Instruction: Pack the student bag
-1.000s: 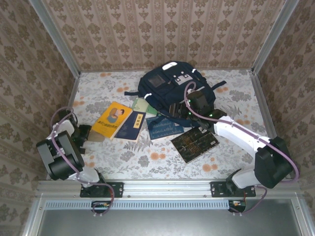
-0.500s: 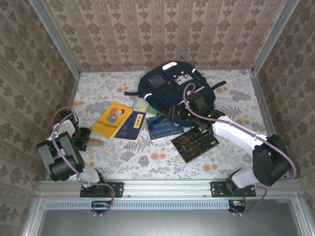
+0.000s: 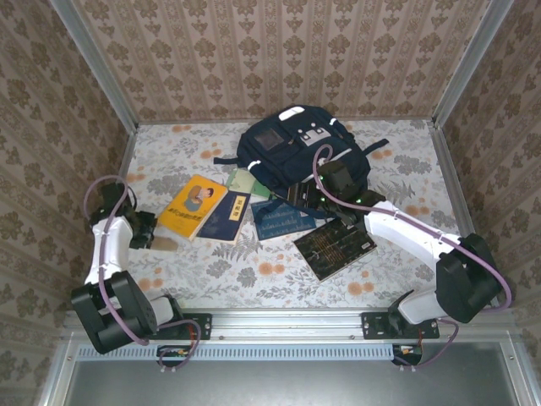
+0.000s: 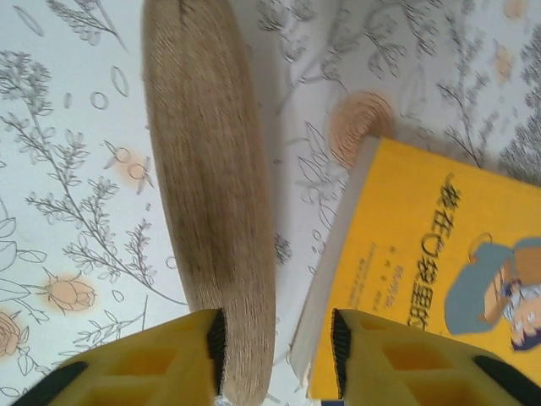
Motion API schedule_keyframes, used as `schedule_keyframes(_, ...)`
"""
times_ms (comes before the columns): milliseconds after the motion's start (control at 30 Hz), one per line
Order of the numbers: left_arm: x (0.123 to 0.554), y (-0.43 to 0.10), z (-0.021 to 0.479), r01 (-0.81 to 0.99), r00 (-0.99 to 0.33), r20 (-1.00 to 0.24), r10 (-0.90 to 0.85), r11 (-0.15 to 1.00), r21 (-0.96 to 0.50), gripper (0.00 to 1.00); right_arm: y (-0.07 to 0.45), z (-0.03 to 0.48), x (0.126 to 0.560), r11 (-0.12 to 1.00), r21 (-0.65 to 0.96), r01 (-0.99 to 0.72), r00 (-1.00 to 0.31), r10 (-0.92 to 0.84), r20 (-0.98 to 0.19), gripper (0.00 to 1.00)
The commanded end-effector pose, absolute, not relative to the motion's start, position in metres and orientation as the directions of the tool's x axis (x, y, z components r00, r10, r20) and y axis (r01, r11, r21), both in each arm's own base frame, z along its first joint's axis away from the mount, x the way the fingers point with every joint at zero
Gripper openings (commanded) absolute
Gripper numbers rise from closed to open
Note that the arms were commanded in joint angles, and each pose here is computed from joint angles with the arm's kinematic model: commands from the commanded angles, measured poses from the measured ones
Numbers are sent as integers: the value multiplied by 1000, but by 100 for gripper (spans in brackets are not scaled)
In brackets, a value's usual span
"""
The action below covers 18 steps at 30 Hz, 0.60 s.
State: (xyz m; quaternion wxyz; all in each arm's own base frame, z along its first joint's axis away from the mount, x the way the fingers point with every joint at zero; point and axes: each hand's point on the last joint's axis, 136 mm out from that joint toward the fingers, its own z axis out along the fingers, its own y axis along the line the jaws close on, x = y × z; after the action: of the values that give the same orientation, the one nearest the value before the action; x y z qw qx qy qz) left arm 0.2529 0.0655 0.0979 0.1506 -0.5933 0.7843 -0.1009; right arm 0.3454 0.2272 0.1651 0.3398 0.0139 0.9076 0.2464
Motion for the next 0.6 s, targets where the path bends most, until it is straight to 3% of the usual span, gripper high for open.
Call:
schedule_keyframes(0,250,61,109,-903,-242,-98,-965,261,-341,56,227,189,340,865,476,-156,-750,210,-627,78)
schedule_keyframes(100,238,60,108,-921,-242,-88,-966,257,-294,74,224,188,338,869,471,-151,-749,210,-629,79)
schedule_keyframes(233,218,68,109,-943,-251,-115,-961,269,-194,90,225,187,338,870,467,-155,-748,205,-631,79)
schedule_keyframes(400,212,77,96,-958,-203,-90,-975,216,-186,100,227,182,340,870,465,-164,-750,196,-632,80)
schedule_keyframes(567,231,88,77,-958,-180,-79,-981,193,-212,100,228,176,340,871,459,-172,-754,184,-630,80)
